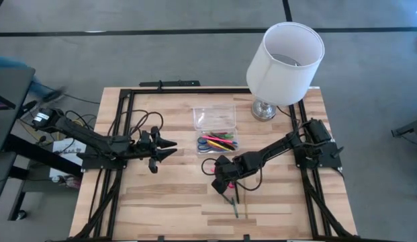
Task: Pick & place school supplies into a supply box
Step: Put the pink pen into the transparent supply box
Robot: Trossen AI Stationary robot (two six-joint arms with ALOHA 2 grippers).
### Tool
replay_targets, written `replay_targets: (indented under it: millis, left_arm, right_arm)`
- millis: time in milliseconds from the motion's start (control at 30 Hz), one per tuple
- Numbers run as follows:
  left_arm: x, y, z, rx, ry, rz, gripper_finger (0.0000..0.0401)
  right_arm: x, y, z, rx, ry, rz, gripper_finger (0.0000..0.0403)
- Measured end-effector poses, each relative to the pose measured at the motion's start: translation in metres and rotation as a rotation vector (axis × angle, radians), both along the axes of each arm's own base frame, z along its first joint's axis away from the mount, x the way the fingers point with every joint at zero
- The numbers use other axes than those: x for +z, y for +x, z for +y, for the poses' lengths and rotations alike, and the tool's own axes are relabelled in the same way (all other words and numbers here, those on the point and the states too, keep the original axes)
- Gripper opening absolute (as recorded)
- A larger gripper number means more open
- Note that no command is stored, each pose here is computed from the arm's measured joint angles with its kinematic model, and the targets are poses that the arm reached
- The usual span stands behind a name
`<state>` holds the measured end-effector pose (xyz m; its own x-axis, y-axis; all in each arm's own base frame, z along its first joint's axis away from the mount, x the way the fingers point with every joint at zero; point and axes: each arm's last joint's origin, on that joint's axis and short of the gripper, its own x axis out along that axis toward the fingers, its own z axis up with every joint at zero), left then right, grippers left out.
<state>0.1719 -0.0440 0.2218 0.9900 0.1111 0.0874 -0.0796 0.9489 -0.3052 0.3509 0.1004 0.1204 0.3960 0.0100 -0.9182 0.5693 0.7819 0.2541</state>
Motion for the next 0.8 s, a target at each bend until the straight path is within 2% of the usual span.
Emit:
replay_targets:
  millis: [200, 433, 800]
  left_arm:
    - [0.0, 0.0, 0.0, 0.003, -0.002, 0.0, 0.0116]
    - [0.0, 0.0, 0.0, 0.0, -0.029, -0.003, 0.0116]
    - [0.0, 0.0, 0.0, -0.001, -0.048, -0.005, 0.0116]
  right_arm:
    - [-0.001, 0.0, 0.0, 0.0, -0.007, -0.002, 0.0017]
    - [0.004, 0.004, 0.0, 0.02, -0.019, -0.052, 0.0004]
    - [0.037, 0.03, 0.003, 0.167, -0.094, -0.148, 0.0002]
